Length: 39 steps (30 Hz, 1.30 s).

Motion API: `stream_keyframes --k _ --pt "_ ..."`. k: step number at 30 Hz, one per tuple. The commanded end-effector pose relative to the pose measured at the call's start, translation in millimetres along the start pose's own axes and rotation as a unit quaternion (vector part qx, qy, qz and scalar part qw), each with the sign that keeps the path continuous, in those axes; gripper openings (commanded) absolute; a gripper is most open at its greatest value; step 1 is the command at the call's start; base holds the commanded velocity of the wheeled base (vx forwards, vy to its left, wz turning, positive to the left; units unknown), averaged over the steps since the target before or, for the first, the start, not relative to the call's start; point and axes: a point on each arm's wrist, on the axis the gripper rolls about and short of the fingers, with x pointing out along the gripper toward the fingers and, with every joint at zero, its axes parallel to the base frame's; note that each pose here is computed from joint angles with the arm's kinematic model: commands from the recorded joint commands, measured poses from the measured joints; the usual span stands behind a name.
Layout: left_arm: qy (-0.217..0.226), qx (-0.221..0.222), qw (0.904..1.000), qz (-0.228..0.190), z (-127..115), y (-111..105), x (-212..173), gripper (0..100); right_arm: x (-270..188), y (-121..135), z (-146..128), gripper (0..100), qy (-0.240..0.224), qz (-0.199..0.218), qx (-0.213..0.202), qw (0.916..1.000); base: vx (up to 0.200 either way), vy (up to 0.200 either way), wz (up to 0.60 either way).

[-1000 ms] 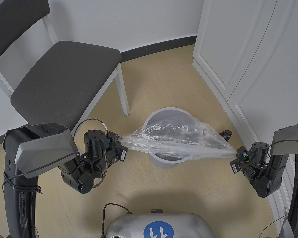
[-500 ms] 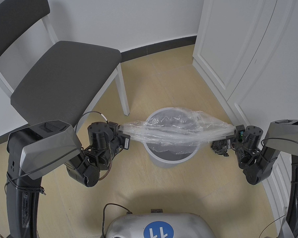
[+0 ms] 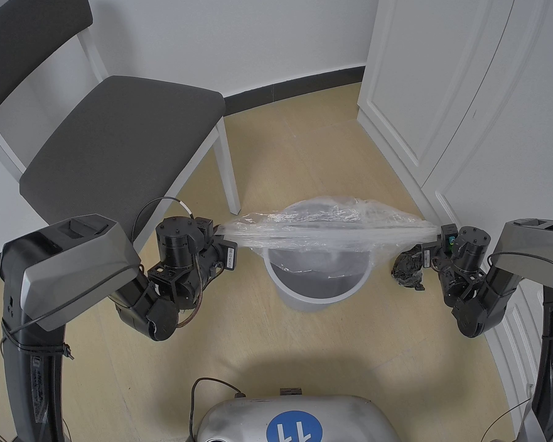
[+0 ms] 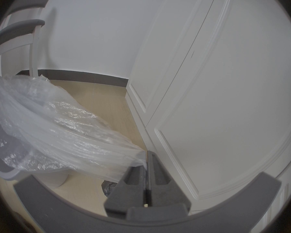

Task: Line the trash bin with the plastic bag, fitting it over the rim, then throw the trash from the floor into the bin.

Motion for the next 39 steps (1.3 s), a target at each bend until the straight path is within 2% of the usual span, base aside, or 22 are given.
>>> stream_keyframes --k 1,3,6,8,13,18,26,30,38,39 --pt "0.012 -0.001 0.9999 -0.005 12.0 6.0 -16.4 0 -3.0 -13.2 12.3 0 -0.016 -0.013 0.008 0.9998 0.0 0.0 0.0" --pt "0.034 -0.002 0.9991 -0.025 11.7 5.8 -25.0 0 -5.6 -14.5 12.9 0 -0.015 -0.008 0.007 0.9998 0.0 0.0 0.0" --pt "0.062 -0.005 0.995 -0.079 9.9 5.8 -39.3 0 -9.8 -13.4 11.2 0 -0.01 -0.001 0.005 0.9999 0.0 0.0 0.0" --pt "0.078 -0.004 0.9926 -0.093 9.6 6.5 -45.5 0 -13.1 -11.1 8.8 0 -0.005 0.005 0.002 1.0 0.0 0.0 0.0" --pt "0.11 0.0 0.9888 -0.101 7.0 7.6 -49.8 0 -21.5 -5.3 7.9 0 0.007 0.025 0.003 0.9997 0.0 0.0 0.0" --pt "0.111 0.0 0.9886 -0.102 7.2 7.1 -50.2 0 -28.0 -6.7 20.1 0 0.02 0.041 0.027 0.9986 0.0 0.0 0.0" --pt "0.111 -0.001 0.9883 -0.105 8.7 7.9 -51.5 0 -52.8 -15.8 47.8 0 0.069 0.127 0.082 0.9861 0.0 0.0 0.0" --pt "0.113 -0.003 0.9869 -0.115 11.6 9.3 -54.1 0 -55.5 -17.4 48.3 0 0.088 0.146 0.085 0.9816 0.0 0.0 0.0" --pt "0.16 -0.021 0.9761 -0.146 25.4 18.9 -70.1 0 -61.4 -30.6 47.1 0 0.113 0.155 0.077 0.9784 0.0 0.0 0.0" --pt "0.167 -0.024 0.9744 -0.149 28.6 24.8 -72.8 0 -67.1 -37.1 47.2 0 0.124 0.17 0.073 0.9749 0.0 0.0 0.0"
